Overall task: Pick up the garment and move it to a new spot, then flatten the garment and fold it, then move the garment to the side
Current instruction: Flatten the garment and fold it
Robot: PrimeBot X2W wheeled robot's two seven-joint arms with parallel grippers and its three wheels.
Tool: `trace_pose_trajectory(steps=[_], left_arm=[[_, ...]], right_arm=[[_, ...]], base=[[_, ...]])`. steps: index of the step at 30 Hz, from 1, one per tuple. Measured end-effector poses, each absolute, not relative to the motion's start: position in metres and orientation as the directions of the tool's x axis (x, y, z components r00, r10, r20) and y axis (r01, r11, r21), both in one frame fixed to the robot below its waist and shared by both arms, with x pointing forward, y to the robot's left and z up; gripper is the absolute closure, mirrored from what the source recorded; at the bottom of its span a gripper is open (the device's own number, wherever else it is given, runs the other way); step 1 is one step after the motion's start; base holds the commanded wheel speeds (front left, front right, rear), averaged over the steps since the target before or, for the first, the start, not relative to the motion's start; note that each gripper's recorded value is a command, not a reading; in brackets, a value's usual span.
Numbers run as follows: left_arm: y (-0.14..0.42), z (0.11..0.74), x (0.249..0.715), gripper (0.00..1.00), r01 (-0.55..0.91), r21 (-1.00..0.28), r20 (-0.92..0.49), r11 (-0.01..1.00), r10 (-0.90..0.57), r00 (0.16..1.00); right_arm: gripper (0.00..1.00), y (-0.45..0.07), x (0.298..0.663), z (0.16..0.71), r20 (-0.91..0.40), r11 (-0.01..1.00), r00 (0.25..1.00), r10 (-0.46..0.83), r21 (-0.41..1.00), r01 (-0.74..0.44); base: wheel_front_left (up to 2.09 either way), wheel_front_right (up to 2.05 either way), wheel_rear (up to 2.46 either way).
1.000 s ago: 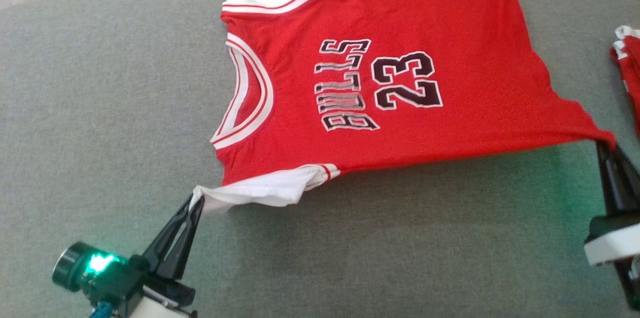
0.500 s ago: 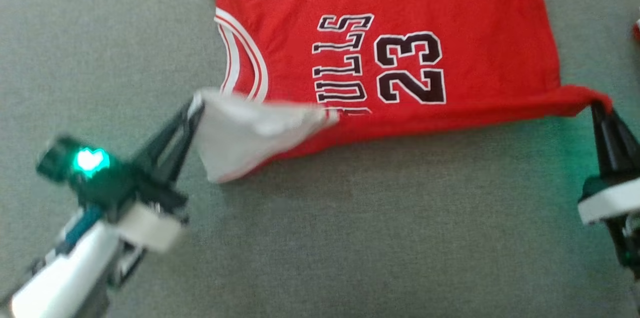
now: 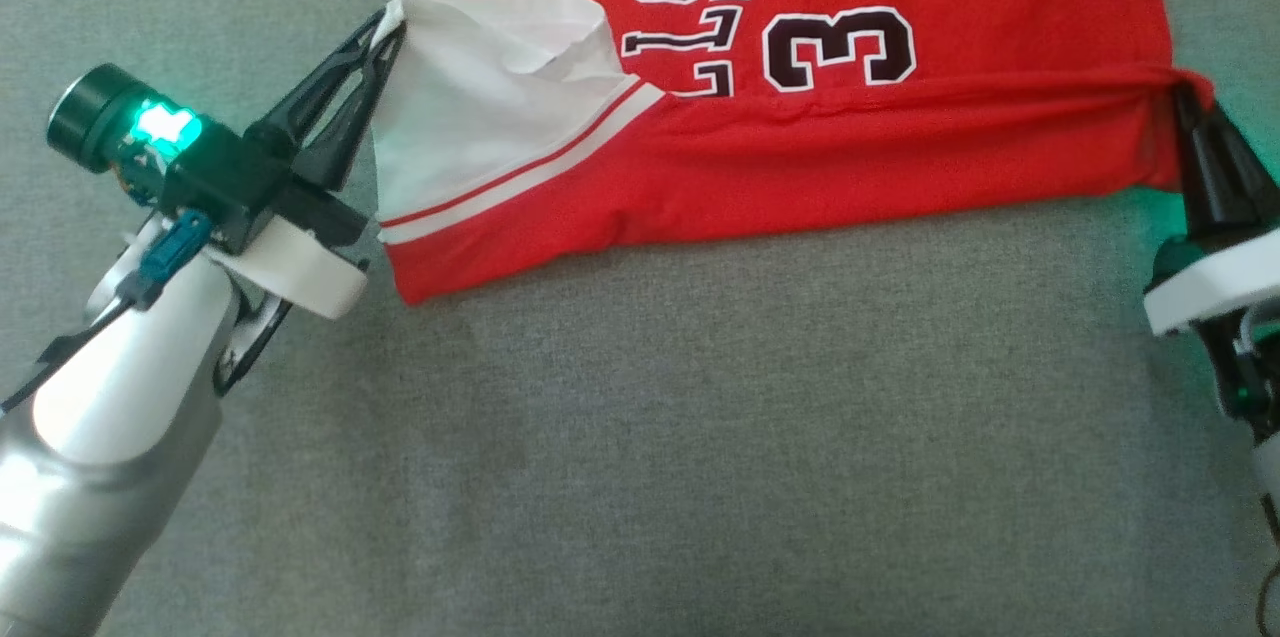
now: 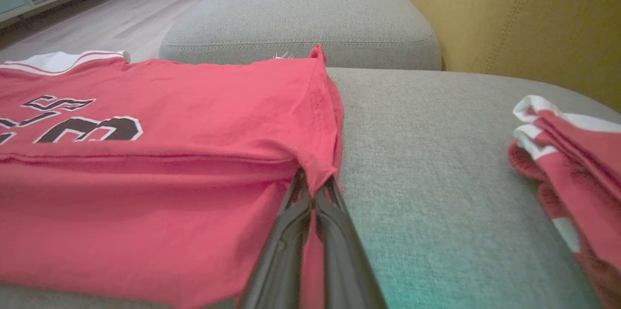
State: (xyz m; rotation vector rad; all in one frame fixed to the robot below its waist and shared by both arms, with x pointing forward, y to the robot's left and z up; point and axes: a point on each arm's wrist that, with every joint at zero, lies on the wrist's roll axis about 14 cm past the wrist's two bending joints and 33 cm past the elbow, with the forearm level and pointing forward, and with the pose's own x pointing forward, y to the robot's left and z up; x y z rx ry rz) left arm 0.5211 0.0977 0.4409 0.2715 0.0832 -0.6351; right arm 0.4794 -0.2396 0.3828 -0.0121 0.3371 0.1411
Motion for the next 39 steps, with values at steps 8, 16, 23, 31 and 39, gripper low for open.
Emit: trace_pose_trajectory(steps=[8, 16, 23, 31, 39], left_arm=[[0.099, 0.436, 0.528, 0.00, 0.518, 0.179, -0.128, 0.836, -0.503, 0.855], [0.093, 0.397, 0.476, 0.00, 0.412, -0.060, -0.216, 0.909, -0.415, 0.884], [0.100, 0.368, 0.456, 0.00, 0.238, -0.215, -0.342, 0.947, -0.301, 0.890], [0.097, 0.358, 0.452, 0.00, 0.184, -0.268, -0.422, 0.946, -0.287, 0.860], [0.090, 0.360, 0.445, 1.00, 0.211, -0.297, -0.450, 0.931, -0.332, 0.829]], right_arm=[[0.00, -0.239, 0.504, 0.401, -0.236, 0.991, 0.963, 0.133, 0.023, -0.131], [0.00, -0.234, 0.500, 0.406, -0.219, 0.991, 0.966, 0.135, 0.037, -0.130], [0.00, -0.239, 0.485, 0.402, -0.233, 0.993, 0.966, 0.112, 0.049, -0.103], [0.00, -0.242, 0.479, 0.402, -0.237, 0.995, 0.966, 0.098, 0.055, -0.087], [0.00, -0.237, 0.473, 0.384, -0.287, 0.993, 0.953, 0.095, 0.095, -0.071]], base=[[0.00, 0.00, 0.00], [0.00, 0.00, 0.00], [0.00, 0.00, 0.00], [0.00, 0.00, 0.00], [0.00, 0.00, 0.00]])
